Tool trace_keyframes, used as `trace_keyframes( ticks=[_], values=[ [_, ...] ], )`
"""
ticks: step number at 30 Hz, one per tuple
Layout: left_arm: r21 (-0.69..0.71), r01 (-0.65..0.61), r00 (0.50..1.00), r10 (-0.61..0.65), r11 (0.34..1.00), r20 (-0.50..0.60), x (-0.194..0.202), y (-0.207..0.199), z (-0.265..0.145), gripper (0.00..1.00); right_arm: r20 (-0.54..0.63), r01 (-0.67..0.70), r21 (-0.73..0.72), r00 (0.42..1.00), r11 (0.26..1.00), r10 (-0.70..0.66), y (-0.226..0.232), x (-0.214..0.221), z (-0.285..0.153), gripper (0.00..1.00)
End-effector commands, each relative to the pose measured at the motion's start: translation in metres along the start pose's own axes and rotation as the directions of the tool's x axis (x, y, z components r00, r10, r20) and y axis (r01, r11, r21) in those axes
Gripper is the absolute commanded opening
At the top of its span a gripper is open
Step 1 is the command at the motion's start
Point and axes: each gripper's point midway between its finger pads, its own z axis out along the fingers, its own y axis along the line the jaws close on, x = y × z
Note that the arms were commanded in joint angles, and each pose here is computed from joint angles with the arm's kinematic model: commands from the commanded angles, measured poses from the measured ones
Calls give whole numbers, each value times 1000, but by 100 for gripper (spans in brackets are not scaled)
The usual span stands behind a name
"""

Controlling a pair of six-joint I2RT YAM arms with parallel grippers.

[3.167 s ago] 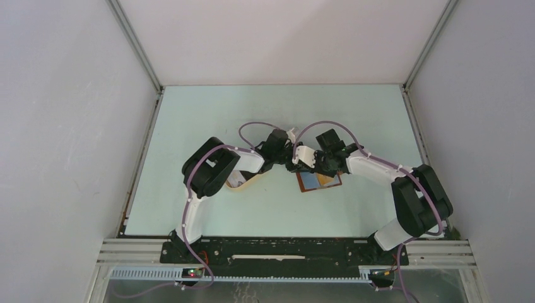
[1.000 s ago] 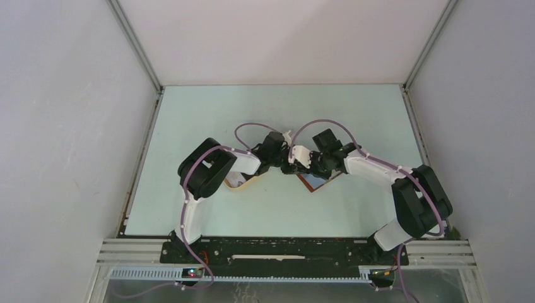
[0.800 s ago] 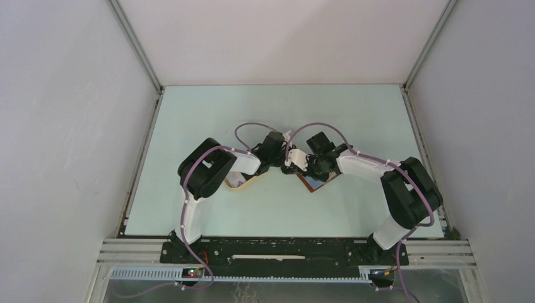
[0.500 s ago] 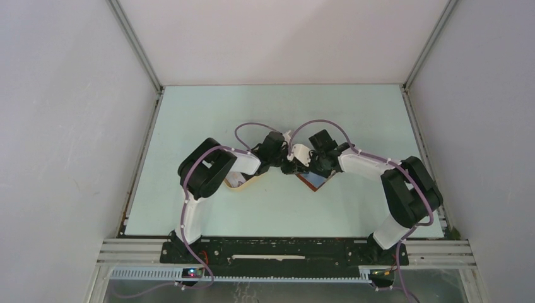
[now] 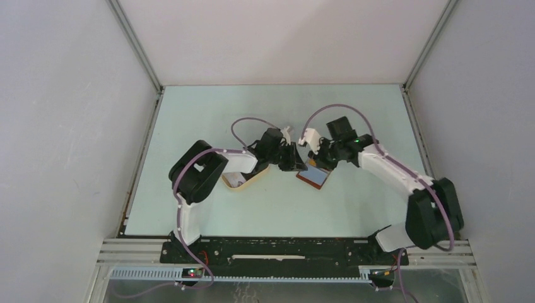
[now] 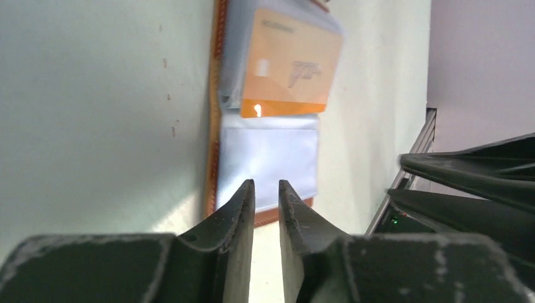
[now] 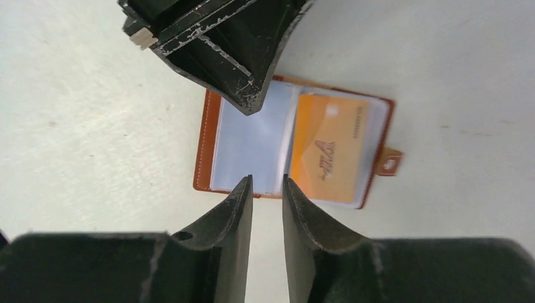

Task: Put the credit cards into the card holder
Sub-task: Insert the credit card into the card holder.

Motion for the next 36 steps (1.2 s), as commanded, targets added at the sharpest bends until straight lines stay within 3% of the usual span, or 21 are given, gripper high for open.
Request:
trace_keyframes(
  ticks=[1, 3, 8, 10, 15, 17, 20, 23, 28, 32, 36],
  values=[
    [44, -168, 975, 159, 985, 157, -38, -55, -49, 26, 252, -5, -46, 968, 999, 16, 6, -50, -63, 34],
    [47, -229, 953, 214, 972, 216, -46, -71, -70, 27, 333, -2, -41, 943, 999, 16, 6, -60, -85, 41],
    [-57, -370, 852, 363, 927, 376, -56, -86, -130, 27, 478, 10, -58, 878, 998, 19, 10, -80, -121, 88],
    [-130, -401, 800, 415, 907, 433, -57, -83, -157, 27, 513, 25, -127, 857, 992, 44, 21, -89, -123, 95],
    [-347, -395, 682, 524, 851, 510, -54, -52, -217, 32, 497, 45, -314, 859, 948, 124, 46, -115, -115, 94],
    [-419, -363, 664, 547, 832, 510, -48, -32, -232, 44, 474, 23, -350, 867, 936, 156, 48, -126, -108, 92],
    [-503, -209, 666, 499, 839, 554, -42, 3, -254, 67, 457, -24, -414, 859, 910, 231, 45, -146, -97, 91],
    [-511, -114, 658, 450, 852, 604, -30, 26, -269, 78, 394, -92, -485, 865, 870, 311, 39, -167, -77, 87],
    [-434, -28, 639, 350, 900, 684, -8, 46, -277, 77, 232, -192, -501, 910, 844, 345, 37, -199, -25, 80],
    [-425, 42, 645, 301, 904, 703, 8, 72, -278, 77, 104, -299, -493, 912, 817, 396, 26, -213, 18, 71],
    [-435, 80, 632, 292, 897, 718, 18, 89, -284, 77, 49, -348, -483, 905, 804, 422, 23, -220, 51, 67]
  ],
)
